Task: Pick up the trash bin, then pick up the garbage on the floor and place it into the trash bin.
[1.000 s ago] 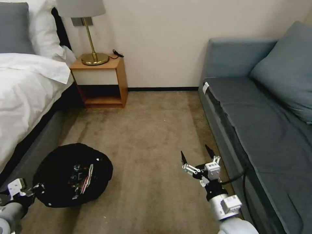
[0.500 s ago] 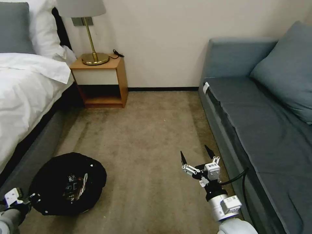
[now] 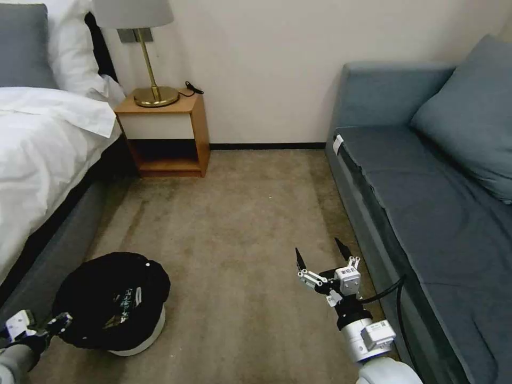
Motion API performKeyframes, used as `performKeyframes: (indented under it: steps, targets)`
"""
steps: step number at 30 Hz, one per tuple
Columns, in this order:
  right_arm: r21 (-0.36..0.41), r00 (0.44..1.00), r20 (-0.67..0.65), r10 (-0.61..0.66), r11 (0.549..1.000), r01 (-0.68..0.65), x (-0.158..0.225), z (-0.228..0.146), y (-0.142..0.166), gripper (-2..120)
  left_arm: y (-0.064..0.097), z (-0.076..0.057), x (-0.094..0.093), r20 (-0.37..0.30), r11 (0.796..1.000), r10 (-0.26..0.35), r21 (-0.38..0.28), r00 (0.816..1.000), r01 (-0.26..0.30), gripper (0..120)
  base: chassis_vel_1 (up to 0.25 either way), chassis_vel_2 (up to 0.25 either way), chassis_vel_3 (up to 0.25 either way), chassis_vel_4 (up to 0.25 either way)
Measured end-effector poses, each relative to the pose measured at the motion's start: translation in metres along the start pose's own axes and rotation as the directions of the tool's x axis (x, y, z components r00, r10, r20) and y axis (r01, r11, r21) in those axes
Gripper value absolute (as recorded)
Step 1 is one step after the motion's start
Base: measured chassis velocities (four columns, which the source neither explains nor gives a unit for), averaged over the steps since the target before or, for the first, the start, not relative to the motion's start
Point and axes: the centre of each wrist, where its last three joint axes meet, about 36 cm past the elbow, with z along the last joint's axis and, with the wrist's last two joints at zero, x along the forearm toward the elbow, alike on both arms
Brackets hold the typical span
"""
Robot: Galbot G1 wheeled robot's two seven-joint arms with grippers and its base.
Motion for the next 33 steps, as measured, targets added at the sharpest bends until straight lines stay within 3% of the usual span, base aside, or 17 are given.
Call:
performKeyframes:
  steps: [5,7,10,11,12,13,14,15,16,20,21,22,23,24,25,31,33]
  targets:
    - [0.0,1.0,-0.001,0.0,1.0,0.0,0.0,0.0,0.0,100,-0.01,-0.003,0.017,0.053,0.997,0.02,-0.081,0.998,-0.016,79,0.0,0.0,0.0,0.0]
    - [0.0,1.0,-0.001,0.0,1.0,0.0,0.0,0.0,0.0,100,-0.016,-0.004,0.025,0.109,0.993,0.04,-0.117,0.993,-0.027,86,0.0,0.0,0.0,0.0]
    - [-0.001,1.0,-0.001,-0.001,1.0,0.001,0.0,0.0,0.0,100,-0.042,0.003,0.045,0.267,0.97,0.146,-0.227,0.953,-0.085,98,0.0,0.0,0.0,0.0]
    - [-0.001,1.0,-0.001,-0.001,1.0,0.001,0.0,0.0,0.0,100,-0.042,0.003,0.045,0.267,0.97,0.146,-0.227,0.953,-0.085,98,0.0,0.0,0.0,0.0]
    - [-0.001,1.0,-0.001,-0.001,1.0,0.001,0.0,0.0,0.0,100,-0.048,0.006,0.048,0.295,0.962,0.174,-0.254,0.94,-0.098,99,0.0,0.0,0.0,0.0]
    - [-0.001,1.0,-0.001,-0.001,1.0,0.001,0.0,0.0,0.0,100,-0.059,0.013,0.054,0.34,0.947,0.224,-0.297,0.913,-0.122,100,0.0,0.0,0.0,0.0]
    - [-0.001,1.0,-0.001,-0.001,1.0,0.001,0.0,0.0,0.0,100,-0.071,0.019,0.061,0.411,0.93,0.281,-0.34,0.867,-0.14,100,0.0,0.0,0.0,0.0]
    - [-0.001,1.0,-0.001,-0.001,1.0,0.001,0.0,0.0,0.0,100,-0.079,0.022,0.068,0.452,0.921,0.311,-0.36,0.836,-0.148,100,0.0,0.0,0.0,0.0]
    - [-0.001,1.0,-0.001,-0.001,1.0,0.001,0.0,0.0,0.0,100,-0.079,0.022,0.068,0.452,0.921,0.311,-0.36,0.836,-0.148,100,0.0,0.0,0.0,0.0]
    - [-0.001,1.0,-0.001,-0.001,1.0,0.001,0.0,0.0,0.0,100,-0.095,0.037,0.084,0.564,0.884,0.397,-0.448,0.724,-0.136,100,0.0,0.0,0.0,0.0]
    - [-0.001,1.0,-0.001,-0.001,1.0,0.001,0.0,0.0,0.0,100,-0.096,0.04,0.085,0.575,0.874,0.414,-0.468,0.705,-0.131,100,0.0,0.0,0.0,0.0]
    - [-0.001,1.0,-0.001,-0.001,1.0,0.001,0.0,0.0,0.0,100,-0.096,0.04,0.085,0.575,0.874,0.414,-0.468,0.705,-0.131,100,0.0,0.0,0.0,0.0]
    - [-0.001,1.0,-0.001,-0.001,1.0,0.001,0.0,0.0,0.0,100,-0.096,0.043,0.085,0.583,0.864,0.429,-0.487,0.69,-0.126,100,0.0,0.0,0.0,0.0]
    - [-0.001,1.0,-0.001,-0.001,1.0,0.001,0.0,0.0,0.0,100,-0.097,0.051,0.085,0.593,0.84,0.466,-0.53,0.657,-0.118,100,0.0,0.0,0.0,0.0]
    - [-0.001,1.0,-0.001,-0.001,1.0,0.001,0.0,0.0,0.0,100,-0.098,0.059,0.081,0.593,0.824,0.491,-0.555,0.638,-0.118,100,0.0,0.0,0.0,0.0]
    - [-0.001,1.0,-0.001,-0.001,1.0,0.001,0.0,0.0,0.0,100,-0.103,0.076,0.07,0.59,0.807,0.524,-0.574,0.614,-0.137,100,0.0,0.0,0.0,0.0]
    - [-0.001,1.0,-0.001,-0.001,1.0,0.001,0.0,0.0,0.0,100,-0.107,0.085,0.06,0.595,0.807,0.537,-0.57,0.598,-0.157,100,0.0,0.0,0.0,0.0]
